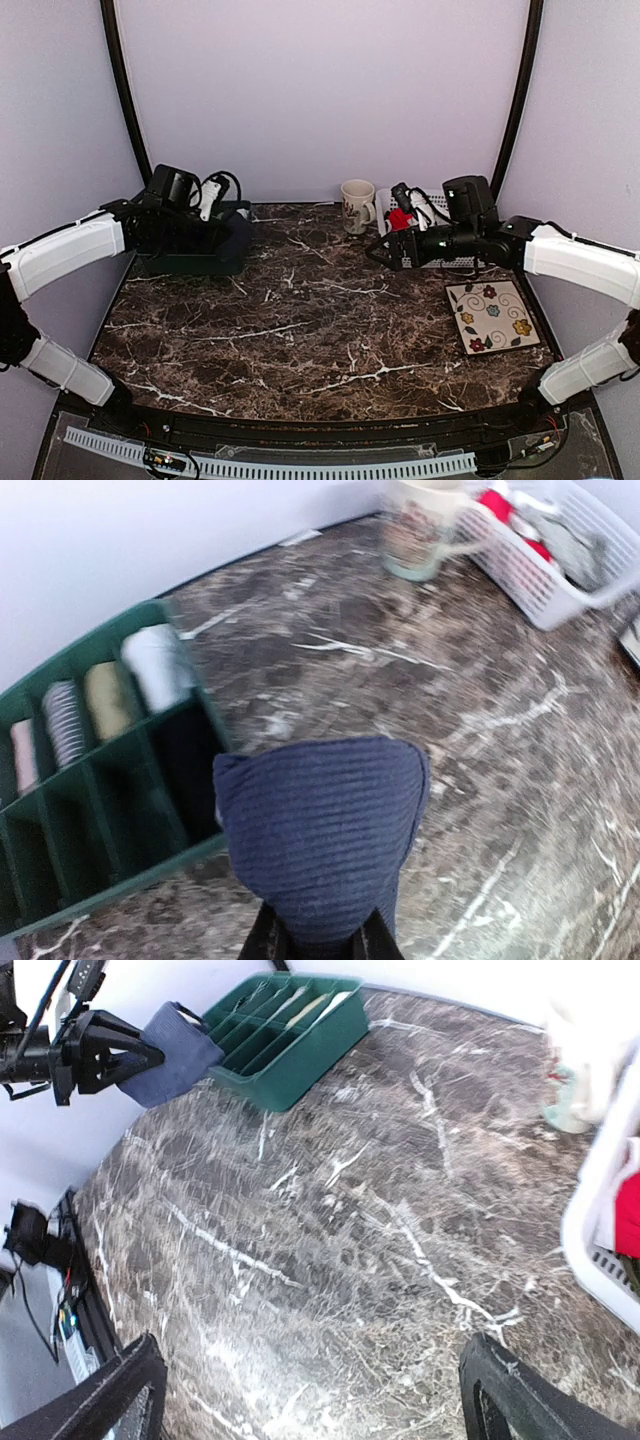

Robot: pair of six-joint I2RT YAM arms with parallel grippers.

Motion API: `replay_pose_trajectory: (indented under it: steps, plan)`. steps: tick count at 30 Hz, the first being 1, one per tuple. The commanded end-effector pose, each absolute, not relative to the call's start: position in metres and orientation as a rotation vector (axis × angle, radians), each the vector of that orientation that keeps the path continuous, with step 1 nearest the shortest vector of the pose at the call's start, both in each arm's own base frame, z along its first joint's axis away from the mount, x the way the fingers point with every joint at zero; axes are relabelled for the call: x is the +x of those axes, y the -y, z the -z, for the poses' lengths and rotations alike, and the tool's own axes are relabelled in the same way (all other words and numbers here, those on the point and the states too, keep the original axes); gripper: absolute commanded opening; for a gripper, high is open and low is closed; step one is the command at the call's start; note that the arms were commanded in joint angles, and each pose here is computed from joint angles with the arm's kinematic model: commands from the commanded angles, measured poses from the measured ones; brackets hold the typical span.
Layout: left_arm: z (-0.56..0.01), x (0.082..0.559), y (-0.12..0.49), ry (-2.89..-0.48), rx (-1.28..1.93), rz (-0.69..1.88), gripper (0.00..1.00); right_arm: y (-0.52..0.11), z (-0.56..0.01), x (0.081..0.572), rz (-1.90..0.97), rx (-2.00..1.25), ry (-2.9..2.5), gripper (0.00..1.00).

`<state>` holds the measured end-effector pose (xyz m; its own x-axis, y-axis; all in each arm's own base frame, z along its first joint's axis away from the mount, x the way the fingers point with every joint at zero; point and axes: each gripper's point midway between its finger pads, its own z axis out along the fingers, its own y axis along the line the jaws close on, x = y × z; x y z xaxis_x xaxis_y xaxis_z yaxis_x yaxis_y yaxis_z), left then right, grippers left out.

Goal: Roll the underwear
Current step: Place the underwear in the storage box.

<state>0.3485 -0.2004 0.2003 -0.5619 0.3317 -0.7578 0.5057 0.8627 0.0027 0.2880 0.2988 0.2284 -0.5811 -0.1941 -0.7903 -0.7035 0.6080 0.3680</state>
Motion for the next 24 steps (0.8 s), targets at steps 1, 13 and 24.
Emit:
replay_pose_trajectory:
  steps: [1,13,24]
  plan:
    - [-0.224,0.387,0.128,-2.287,0.315,0.057,0.0,-0.267,-0.243,0.3,-0.791,-0.487,-2.066,1.0]
    - [-0.194,0.453,0.049,-2.364,0.096,-0.39,0.0,-0.25,-0.237,0.287,-0.768,-0.434,-2.098,1.0]
    - [-0.153,0.463,0.053,-2.414,0.147,-0.463,0.0,-0.244,-0.228,0.285,-0.754,-0.416,-2.118,1.0]
